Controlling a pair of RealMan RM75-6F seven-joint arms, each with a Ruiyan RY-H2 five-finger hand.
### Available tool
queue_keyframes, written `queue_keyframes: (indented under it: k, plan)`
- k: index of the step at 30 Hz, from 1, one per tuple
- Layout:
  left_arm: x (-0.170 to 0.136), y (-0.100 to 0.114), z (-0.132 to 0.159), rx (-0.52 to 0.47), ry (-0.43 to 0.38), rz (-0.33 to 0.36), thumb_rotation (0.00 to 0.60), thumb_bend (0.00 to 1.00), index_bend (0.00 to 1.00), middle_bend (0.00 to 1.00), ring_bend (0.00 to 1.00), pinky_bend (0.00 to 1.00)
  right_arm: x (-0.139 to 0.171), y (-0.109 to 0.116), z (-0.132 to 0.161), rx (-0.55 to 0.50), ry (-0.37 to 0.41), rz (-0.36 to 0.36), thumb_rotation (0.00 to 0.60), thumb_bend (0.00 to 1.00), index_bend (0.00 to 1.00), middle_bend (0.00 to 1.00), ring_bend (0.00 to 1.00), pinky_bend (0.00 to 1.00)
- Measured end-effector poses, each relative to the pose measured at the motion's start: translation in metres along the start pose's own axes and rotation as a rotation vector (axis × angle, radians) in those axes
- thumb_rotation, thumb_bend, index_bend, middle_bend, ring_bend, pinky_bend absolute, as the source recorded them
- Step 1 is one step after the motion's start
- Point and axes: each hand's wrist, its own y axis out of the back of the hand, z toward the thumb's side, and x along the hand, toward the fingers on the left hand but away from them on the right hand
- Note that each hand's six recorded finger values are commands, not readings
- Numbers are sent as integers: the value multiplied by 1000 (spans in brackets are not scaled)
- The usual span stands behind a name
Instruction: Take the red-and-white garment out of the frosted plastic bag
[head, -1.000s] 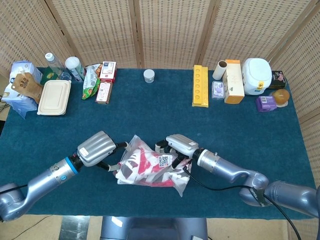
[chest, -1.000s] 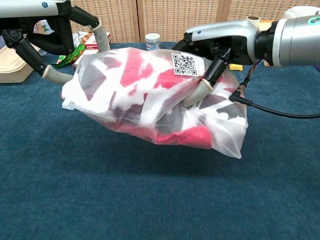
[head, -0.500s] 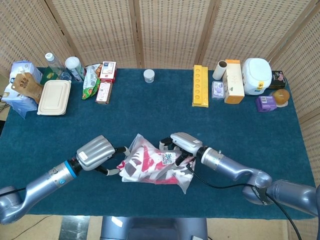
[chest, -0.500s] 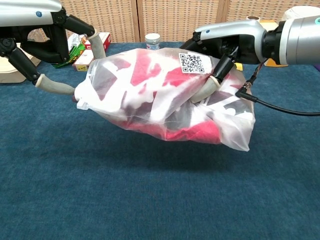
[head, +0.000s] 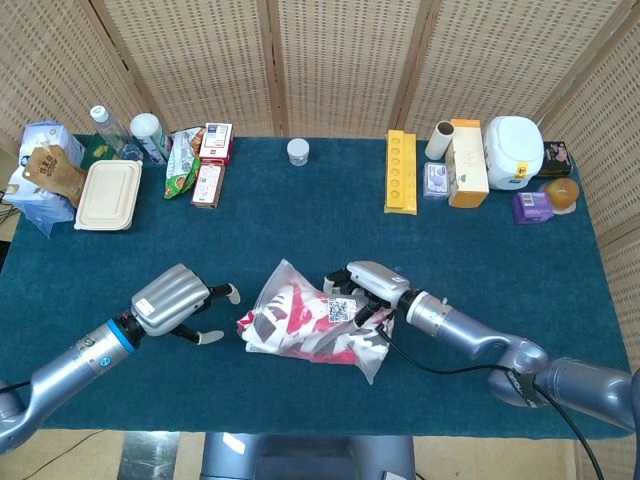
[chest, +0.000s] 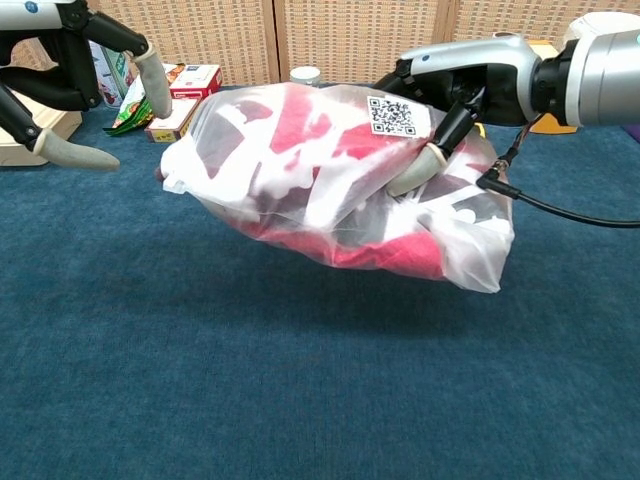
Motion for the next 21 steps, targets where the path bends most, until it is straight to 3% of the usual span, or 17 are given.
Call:
queue_keyframes:
  k: [21]
  plan:
    - [28, -10, 7, -6, -39, 10, 513, 198, 388, 1000, 945, 872, 5, -2, 4, -21, 17, 6, 600, 145, 810, 924, 1000, 1000]
